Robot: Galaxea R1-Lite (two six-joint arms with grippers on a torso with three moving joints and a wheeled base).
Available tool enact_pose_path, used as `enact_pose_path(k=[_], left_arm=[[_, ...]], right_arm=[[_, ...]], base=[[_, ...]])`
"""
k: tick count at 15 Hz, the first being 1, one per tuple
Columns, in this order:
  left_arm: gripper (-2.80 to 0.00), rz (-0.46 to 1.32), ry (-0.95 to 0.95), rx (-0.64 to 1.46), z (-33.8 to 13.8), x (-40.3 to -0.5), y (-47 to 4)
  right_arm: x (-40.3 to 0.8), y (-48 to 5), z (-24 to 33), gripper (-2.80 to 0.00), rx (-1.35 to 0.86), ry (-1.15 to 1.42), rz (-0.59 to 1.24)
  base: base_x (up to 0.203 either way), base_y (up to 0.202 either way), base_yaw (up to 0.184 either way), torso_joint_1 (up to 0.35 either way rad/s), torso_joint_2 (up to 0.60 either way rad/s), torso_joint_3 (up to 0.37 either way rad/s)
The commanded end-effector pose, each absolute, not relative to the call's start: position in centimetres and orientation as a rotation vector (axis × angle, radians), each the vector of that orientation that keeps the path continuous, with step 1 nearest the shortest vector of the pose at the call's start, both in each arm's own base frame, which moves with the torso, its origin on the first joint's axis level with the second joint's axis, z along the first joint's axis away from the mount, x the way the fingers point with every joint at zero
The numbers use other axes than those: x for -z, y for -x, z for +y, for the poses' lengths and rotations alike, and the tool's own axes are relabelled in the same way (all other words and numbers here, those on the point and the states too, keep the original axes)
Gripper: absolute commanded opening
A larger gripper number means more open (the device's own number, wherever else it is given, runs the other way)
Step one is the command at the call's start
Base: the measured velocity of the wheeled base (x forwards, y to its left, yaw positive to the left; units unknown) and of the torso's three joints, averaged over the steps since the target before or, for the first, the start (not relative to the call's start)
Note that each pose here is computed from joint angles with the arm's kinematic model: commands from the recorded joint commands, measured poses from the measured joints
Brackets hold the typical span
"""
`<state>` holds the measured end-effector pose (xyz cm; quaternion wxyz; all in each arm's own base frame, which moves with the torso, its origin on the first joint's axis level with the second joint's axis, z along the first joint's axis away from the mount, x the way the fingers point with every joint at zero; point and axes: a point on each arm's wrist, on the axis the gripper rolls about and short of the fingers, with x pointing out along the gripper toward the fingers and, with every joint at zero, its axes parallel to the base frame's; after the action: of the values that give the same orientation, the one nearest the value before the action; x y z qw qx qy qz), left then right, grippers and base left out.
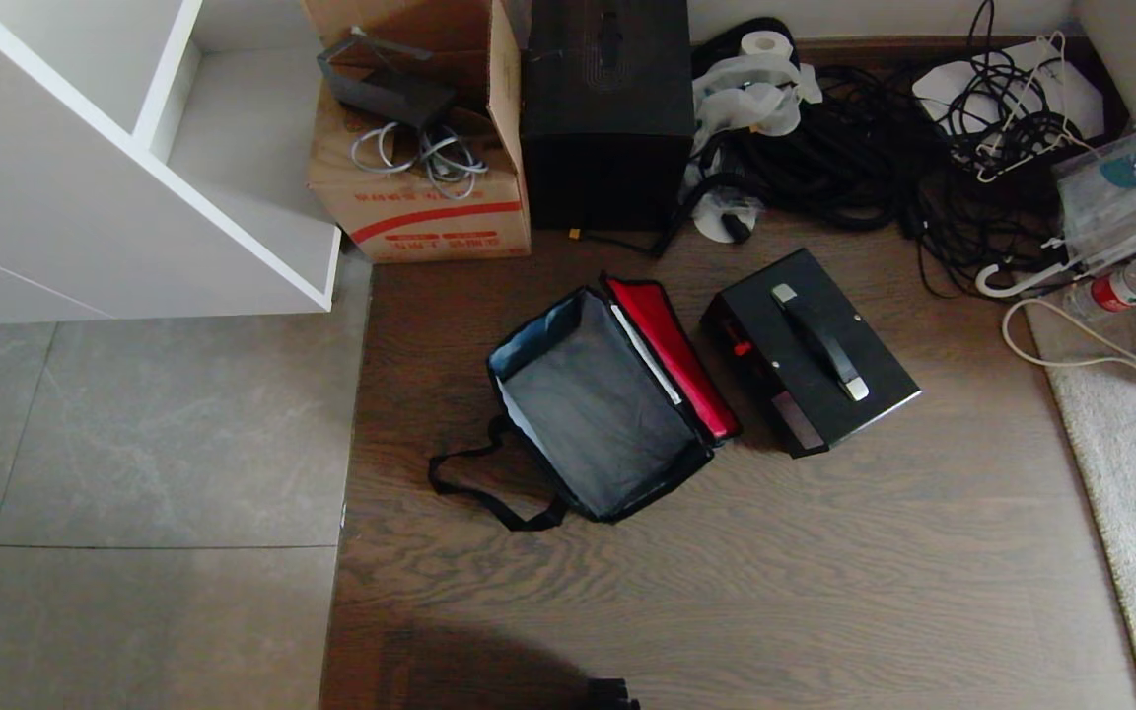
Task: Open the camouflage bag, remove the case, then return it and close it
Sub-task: Grip the handle again
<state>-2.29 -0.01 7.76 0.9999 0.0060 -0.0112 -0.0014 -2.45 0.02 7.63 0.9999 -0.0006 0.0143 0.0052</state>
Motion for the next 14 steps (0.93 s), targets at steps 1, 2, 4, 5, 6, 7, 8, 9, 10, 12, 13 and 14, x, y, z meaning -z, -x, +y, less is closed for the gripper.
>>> enact_pose_path(k=[1,2,4,5,6,7,8,9,10,12,13,14], left_arm=[[-2.8,-0.012,-0.012,0.003,-0.01,-7.51,2.21],[-2.8,-0.012,-0.012,0.003,-0.01,-7.51,2.21],[-2.8,-0.012,-0.012,0.003,-0.01,-7.51,2.21],[-2.8,-0.012,-0.012,0.003,-0.01,-7.51,2.21],[-2.8,-0.012,-0.012,0.003,-0.01,-7.51,2.21],[-2.8,-0.012,-0.012,0.003,-0.01,-7.51,2.21],[-2.8,-0.012,-0.012,0.003,-0.01,-7.51,2.21],[-2.8,-0.012,-0.012,0.003,-0.01,-7.51,2.21],[-2.8,-0.012,-0.012,0.003,-0.01,-7.51,2.21],[-2.8,-0.012,-0.012,0.003,-0.01,-7.51,2.21],[-2.8,-0.012,-0.012,0.003,-0.01,-7.51,2.21],[-2.8,-0.012,-0.012,0.003,-0.01,-7.51,2.21]], right_arm=[[-7.63,2.44,0.02,-2.8,-0.011,0.001,0.031],[-7.63,2.44,0.02,-2.8,-0.011,0.001,0.031],[-7.62,2.45,0.02,-2.8,-0.011,0.001,0.029],[-7.62,2.45,0.02,-2.8,-0.011,0.001,0.029],[-7.63,2.44,0.02,-2.8,-0.011,0.001,0.031],[-7.62,2.45,0.02,-2.8,-0.011,0.001,0.029],[-7.62,2.45,0.02,-2.8,-0.011,0.001,0.029],[-7.63,2.44,0.02,-2.8,-0.011,0.001,0.03],[-7.62,2.45,0.02,-2.8,-0.011,0.001,0.029],[-7.63,2.44,0.02,-2.8,-0.011,0.001,0.031],[-7.62,2.45,0.02,-2.8,-0.011,0.001,0.029],[-7.62,2.45,0.02,-2.8,-0.011,0.001,0.029]], base=[[0.0,0.0,0.0,0.0,0.0,0.0],[0.0,0.0,0.0,0.0,0.0,0.0],[0.0,0.0,0.0,0.0,0.0,0.0],[0.0,0.0,0.0,0.0,0.0,0.0],[0.0,0.0,0.0,0.0,0.0,0.0],[0.0,0.0,0.0,0.0,0.0,0.0],[0.0,0.0,0.0,0.0,0.0,0.0],[0.0,0.0,0.0,0.0,0.0,0.0],[0.0,0.0,0.0,0.0,0.0,0.0],[0.0,0.0,0.0,0.0,0.0,0.0],[0.0,0.0,0.0,0.0,0.0,0.0],[0.0,0.0,0.0,0.0,0.0,0.0]])
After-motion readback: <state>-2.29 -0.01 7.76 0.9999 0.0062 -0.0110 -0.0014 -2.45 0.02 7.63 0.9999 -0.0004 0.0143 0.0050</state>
